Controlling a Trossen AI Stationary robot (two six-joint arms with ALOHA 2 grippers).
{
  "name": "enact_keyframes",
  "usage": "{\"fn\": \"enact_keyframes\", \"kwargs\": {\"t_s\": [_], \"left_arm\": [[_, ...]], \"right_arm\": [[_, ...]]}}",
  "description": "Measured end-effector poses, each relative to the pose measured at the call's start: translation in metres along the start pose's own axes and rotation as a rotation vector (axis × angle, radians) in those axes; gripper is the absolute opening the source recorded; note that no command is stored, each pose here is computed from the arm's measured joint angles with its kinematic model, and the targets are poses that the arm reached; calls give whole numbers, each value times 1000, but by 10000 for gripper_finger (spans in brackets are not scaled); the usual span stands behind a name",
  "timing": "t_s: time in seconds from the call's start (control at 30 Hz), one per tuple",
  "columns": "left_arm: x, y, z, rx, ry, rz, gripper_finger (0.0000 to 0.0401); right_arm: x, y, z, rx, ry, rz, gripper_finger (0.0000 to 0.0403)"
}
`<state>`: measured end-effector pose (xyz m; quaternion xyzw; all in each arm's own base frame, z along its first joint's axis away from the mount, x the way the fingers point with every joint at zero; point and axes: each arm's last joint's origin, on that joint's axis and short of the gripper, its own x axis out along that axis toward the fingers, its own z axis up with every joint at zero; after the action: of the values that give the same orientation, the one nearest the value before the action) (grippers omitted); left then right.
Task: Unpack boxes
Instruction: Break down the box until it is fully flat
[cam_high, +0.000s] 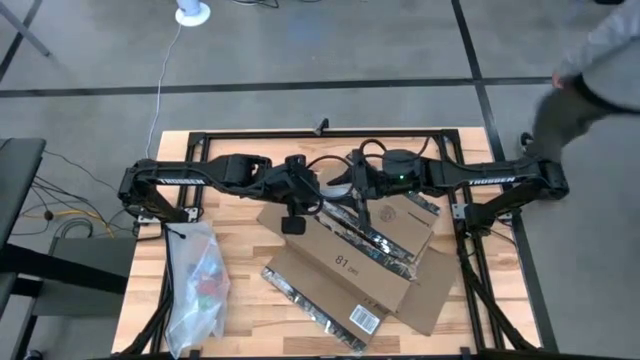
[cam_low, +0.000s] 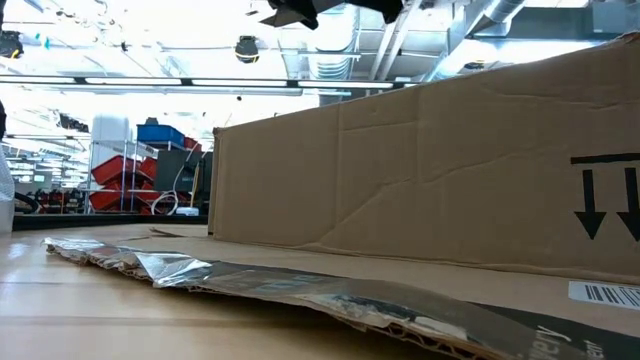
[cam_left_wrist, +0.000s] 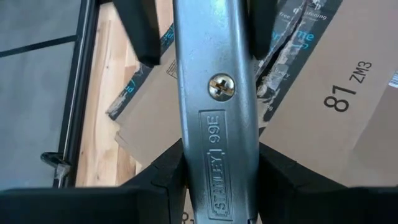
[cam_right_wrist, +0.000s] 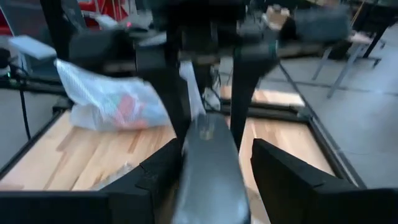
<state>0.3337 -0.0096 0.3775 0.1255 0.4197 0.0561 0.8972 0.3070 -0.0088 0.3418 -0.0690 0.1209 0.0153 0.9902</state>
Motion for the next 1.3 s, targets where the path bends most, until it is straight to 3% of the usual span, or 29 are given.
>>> {"fn": "enact_keyframes", "kwargs": {"t_s": [0.9,1.3], "left_arm": [[0,1,0,7,-6,-13,121],[0,1,1,-6,-13,-8,121]], "right_arm": [[20,9,-11,-15,25,38,175],[19,7,0,-16,-21,31,175]]}}
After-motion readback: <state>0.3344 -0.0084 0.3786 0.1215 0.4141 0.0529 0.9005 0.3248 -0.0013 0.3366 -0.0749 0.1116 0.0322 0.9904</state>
